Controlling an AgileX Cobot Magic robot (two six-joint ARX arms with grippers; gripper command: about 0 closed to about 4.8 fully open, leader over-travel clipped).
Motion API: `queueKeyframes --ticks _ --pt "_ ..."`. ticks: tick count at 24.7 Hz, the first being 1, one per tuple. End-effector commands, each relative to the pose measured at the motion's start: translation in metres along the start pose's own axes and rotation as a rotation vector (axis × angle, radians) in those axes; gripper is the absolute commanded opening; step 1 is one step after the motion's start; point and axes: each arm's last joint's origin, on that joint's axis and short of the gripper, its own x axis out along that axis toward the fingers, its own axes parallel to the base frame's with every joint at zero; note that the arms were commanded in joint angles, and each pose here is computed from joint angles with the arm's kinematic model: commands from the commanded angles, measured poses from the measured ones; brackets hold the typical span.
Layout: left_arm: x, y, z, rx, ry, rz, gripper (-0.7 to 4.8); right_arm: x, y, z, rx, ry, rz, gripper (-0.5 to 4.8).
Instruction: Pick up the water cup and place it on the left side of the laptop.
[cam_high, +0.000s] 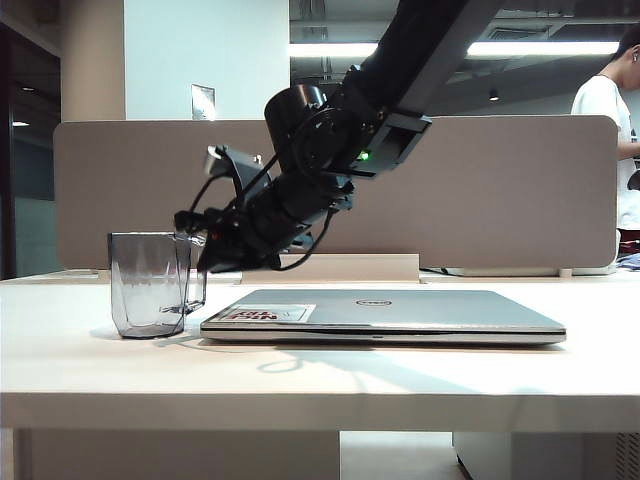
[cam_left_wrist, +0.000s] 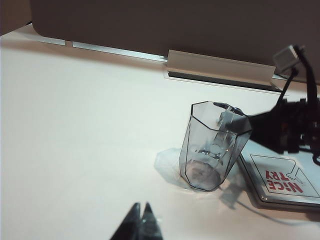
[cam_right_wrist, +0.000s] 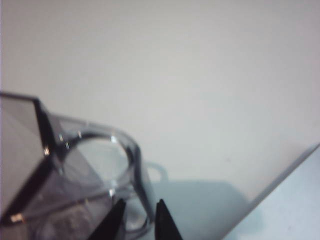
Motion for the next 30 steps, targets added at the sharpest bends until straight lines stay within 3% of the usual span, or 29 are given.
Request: queueKeyframes --ticks 1,12,13,15,20,24,30 --pt "0.0 0.0 0.003 0.007 -0.024 -0.001 -0.06 -0.002 0.001 -0.001 0.006 0.047 0.002 0.96" --pt "0.0 0.0 0.003 0.007 -0.022 -0.001 -0.06 -0.033 0.007 0.02 0.015 0.152 -0.031 0.94" --pt "0.0 -0.001 0.003 0.006 -0.02 -0.004 -0.06 -0.04 0.006 0.024 0.02 0.176 -0.042 0.78" --pt "0.0 0.0 0.002 0.005 -0.007 -0.006 -0.06 -0.063 0.008 0.04 -0.006 0.209 -0.055 -0.06" --pt "0.0 0.0 0.0 0.003 0.01 -0.003 -0.06 -0.095 0.009 0.067 -0.025 0.164 -0.068 -0.06" --pt "0.0 0.0 0.0 0.003 0.009 -0.004 -0.06 -0.127 0.003 0.09 -0.033 0.102 -0.123 -0.06" --pt "0.0 0.0 0.0 0.003 0.01 -0.008 -0.06 -0.161 -0.021 0.095 0.005 0.153 -0.204 -0.06"
